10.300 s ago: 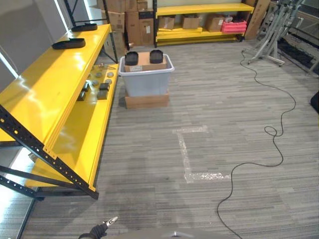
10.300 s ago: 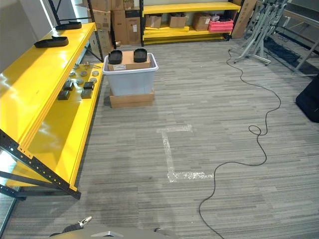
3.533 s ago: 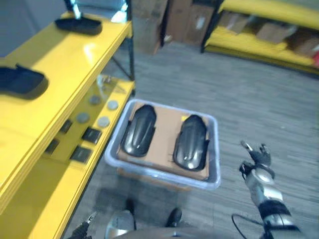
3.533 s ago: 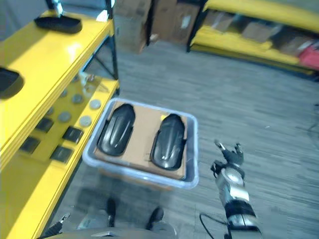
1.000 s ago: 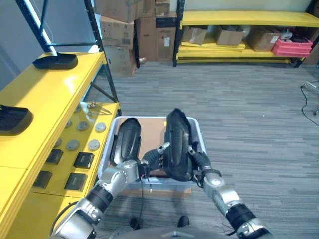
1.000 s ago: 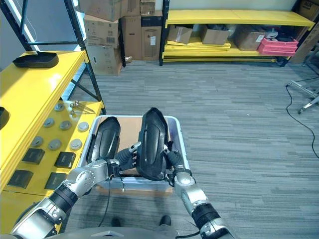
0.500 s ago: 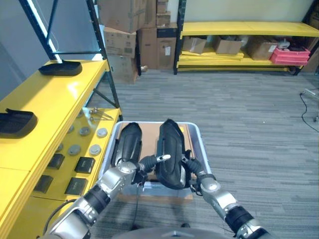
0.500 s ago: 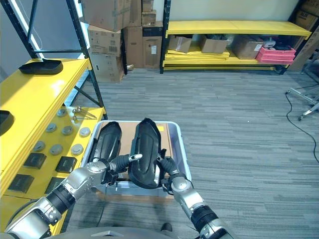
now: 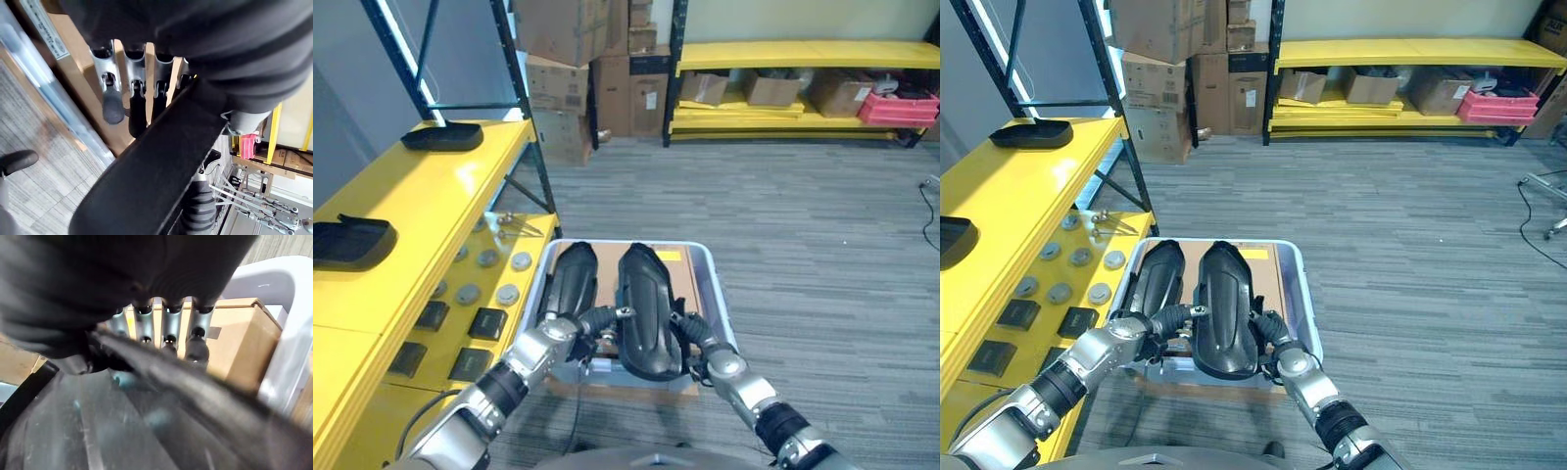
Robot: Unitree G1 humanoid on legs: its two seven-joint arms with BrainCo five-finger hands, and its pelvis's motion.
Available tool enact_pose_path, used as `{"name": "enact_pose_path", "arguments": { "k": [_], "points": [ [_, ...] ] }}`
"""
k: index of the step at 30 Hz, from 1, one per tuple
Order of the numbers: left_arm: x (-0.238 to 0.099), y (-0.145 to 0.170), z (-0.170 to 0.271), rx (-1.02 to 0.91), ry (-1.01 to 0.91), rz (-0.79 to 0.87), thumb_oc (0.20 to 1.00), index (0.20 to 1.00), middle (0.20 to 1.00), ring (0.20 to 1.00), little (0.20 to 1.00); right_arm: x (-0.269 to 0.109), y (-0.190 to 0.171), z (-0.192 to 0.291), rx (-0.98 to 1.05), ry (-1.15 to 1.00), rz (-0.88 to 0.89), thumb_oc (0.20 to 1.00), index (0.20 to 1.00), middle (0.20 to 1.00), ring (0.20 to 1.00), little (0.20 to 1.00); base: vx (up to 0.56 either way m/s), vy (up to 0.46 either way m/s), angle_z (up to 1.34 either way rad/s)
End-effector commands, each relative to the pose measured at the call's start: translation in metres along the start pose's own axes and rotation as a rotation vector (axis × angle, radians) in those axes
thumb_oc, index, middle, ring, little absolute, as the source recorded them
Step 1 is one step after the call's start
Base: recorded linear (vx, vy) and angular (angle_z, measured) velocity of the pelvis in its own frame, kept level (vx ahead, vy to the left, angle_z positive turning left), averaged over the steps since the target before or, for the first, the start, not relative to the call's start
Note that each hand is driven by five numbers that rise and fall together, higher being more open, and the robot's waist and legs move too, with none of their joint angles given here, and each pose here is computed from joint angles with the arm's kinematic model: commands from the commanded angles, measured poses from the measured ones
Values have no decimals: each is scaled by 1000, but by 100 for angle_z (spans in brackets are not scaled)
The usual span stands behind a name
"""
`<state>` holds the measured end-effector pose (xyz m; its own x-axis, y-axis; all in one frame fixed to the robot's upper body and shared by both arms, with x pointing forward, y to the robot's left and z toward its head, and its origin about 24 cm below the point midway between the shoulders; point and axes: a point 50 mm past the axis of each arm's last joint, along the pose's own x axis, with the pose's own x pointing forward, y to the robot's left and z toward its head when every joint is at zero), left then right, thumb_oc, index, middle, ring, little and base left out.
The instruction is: Move parts from the plastic box to the shelf.
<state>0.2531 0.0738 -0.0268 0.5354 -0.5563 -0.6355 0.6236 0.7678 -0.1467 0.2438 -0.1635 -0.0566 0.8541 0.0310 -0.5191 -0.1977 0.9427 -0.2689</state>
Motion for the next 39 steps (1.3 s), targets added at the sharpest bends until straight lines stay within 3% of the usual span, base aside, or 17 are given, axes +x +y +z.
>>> {"name": "enact_pose_path", "arguments": {
  "k": [1,9,10,12,24,30,34,39],
  "points": [
    [8,-8,26,-30,-114,-30,200,200,200,200,200,14,5,56,49,-219,-2,200,200,200,200,200,0,0,0],
    [6,-7,33,-95,-226,2,200,200,200,200,200,13,4,55,145,-234,-20,200,200,200,200,200,0,0,0],
    [5,-7,34,-102,-245,7,200,200,200,200,200,12,4,56,158,-238,-21,253,253,253,253,253,0,0,0],
    [-1,-2,42,-118,-320,45,200,200,200,200,200,10,0,61,221,-268,-49,1000,1000,1000,1000,1000,0,0,0],
    [-54,48,82,-200,-613,306,200,200,200,200,200,-1,-31,97,622,-365,-199,1000,1000,1000,1000,1000,12,25,2],
    [-69,67,74,-244,-671,436,200,200,200,200,200,-14,-32,103,599,-376,-209,1000,1000,1000,1000,1000,-8,31,-1],
    [-90,82,69,-256,-740,526,200,200,200,200,200,-20,-37,76,474,-282,-225,1000,1000,1000,1000,1000,-28,11,2],
    [-127,106,60,-241,-844,656,200,200,200,200,200,-41,-62,-5,419,-63,-281,1000,1000,1000,1000,1000,-62,-42,38]
  ]
}}
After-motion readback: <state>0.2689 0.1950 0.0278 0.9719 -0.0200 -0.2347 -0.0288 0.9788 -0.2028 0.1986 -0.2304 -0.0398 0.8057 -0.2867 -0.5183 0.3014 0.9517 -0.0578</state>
